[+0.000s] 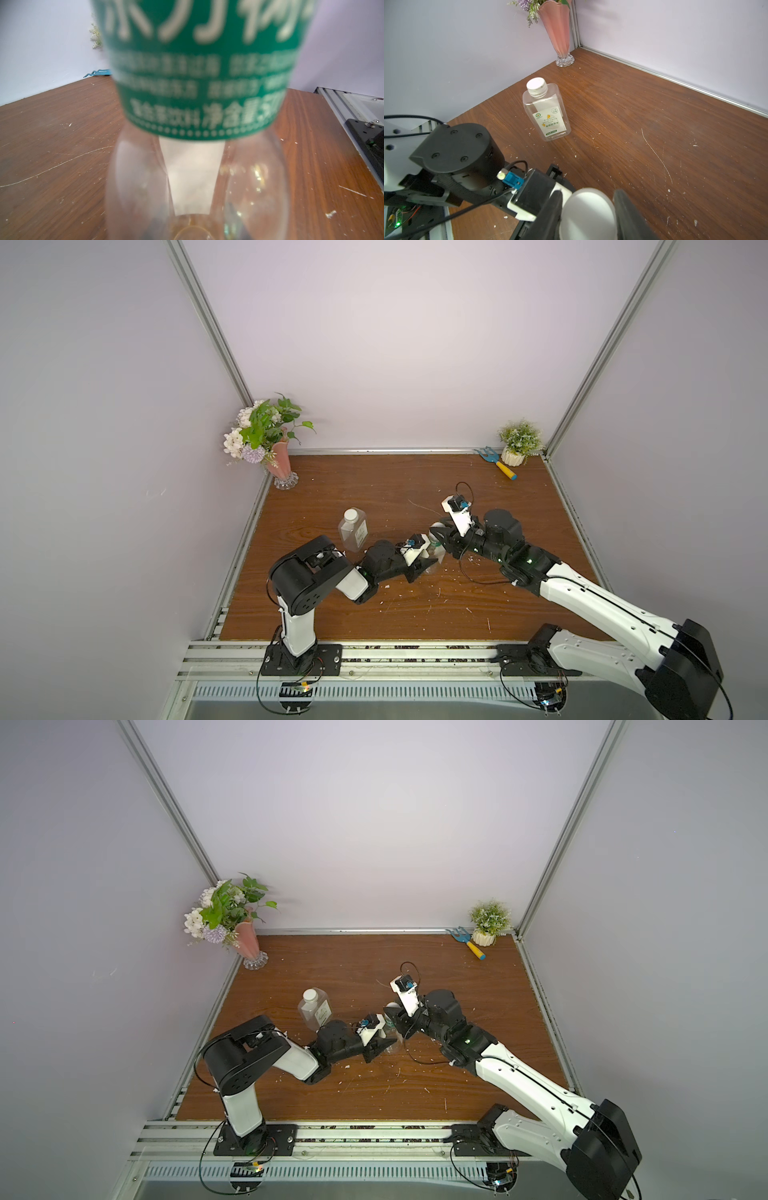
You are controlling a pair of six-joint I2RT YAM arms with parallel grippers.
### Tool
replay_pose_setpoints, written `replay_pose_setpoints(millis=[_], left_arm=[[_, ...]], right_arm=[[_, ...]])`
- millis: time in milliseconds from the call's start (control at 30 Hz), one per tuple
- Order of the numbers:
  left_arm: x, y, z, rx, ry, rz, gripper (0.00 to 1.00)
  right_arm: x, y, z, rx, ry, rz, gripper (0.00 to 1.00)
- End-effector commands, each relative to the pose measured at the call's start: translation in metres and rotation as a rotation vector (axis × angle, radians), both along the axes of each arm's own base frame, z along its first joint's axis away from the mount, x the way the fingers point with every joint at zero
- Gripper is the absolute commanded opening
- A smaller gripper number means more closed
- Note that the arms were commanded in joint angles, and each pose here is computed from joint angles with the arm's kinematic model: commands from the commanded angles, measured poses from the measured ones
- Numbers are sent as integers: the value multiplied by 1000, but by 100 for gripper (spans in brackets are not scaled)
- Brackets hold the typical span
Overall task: Screw on the bottle caps
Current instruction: Screw the bottle cap onto the plastic bottle.
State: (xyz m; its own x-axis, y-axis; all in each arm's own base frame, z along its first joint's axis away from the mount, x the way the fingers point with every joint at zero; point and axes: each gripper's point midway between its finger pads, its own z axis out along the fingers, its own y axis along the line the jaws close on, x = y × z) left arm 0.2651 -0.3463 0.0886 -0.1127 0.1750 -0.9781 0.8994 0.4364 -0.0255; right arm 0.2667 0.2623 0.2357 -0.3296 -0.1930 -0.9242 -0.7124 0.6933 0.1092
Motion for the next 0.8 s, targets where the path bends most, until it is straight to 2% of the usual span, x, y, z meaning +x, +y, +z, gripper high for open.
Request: replay_pose_setpoints(millis=[0, 267, 767], left_arm=[[9, 2, 2, -9, -5, 61, 20], [7, -1, 3, -5, -12, 74, 19], [0, -2, 1, 11, -31, 55, 17]], right_arm=[[-2, -4, -14, -22, 56, -65, 45], [-1, 2, -18, -32, 70, -128, 42], [9, 14, -8, -8, 55, -128, 37]])
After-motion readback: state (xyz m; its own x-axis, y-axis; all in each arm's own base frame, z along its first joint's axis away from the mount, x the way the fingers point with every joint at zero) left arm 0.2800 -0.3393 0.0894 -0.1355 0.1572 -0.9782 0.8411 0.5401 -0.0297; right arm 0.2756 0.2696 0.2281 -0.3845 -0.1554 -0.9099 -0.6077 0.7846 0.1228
